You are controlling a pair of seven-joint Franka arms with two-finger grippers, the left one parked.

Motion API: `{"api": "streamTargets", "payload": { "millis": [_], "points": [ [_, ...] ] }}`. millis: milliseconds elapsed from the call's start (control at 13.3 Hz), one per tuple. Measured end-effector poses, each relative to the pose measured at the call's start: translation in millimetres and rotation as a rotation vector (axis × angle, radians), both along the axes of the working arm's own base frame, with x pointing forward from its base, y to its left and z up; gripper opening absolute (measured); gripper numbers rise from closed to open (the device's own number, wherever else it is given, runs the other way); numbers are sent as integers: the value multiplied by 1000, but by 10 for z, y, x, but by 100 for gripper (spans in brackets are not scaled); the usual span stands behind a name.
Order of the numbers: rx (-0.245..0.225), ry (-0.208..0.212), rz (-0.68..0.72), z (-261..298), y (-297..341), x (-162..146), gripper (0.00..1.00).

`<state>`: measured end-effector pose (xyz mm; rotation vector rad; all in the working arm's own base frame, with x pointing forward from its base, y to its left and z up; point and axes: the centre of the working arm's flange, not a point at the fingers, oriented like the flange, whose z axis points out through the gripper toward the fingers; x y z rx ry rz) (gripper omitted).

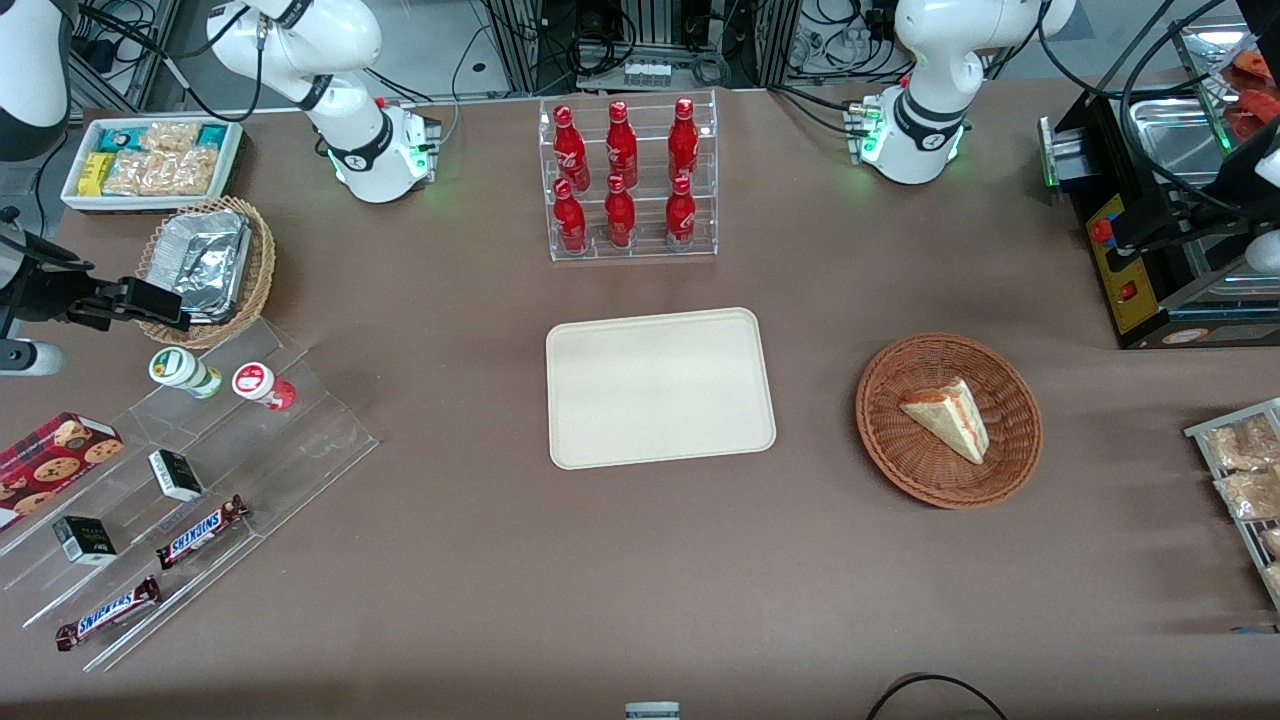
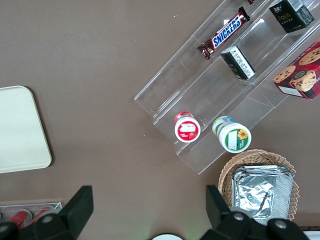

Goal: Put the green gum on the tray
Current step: 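Move the right gripper down over the green-and-white gum bottle on the stand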

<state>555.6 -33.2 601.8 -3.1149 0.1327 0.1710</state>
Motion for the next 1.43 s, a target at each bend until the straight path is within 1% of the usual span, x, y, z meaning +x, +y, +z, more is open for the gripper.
{"api": "streamTargets", "payload": {
  "millis": [300, 525, 675, 825, 900, 1050, 1425],
  "points": [
    [0, 0, -5, 1, -27, 0, 100],
    [6, 10, 40, -170, -92, 31, 100],
    [19, 11, 116, -458, -293, 51, 100],
    [46, 21, 241, -795, -604, 18, 100],
    [54, 15, 281, -970, -765, -11, 100],
    [65, -14, 371, -1289, -1020, -80, 100],
    [71, -82, 597, -1654, -1220, -166, 100]
  ]
}}
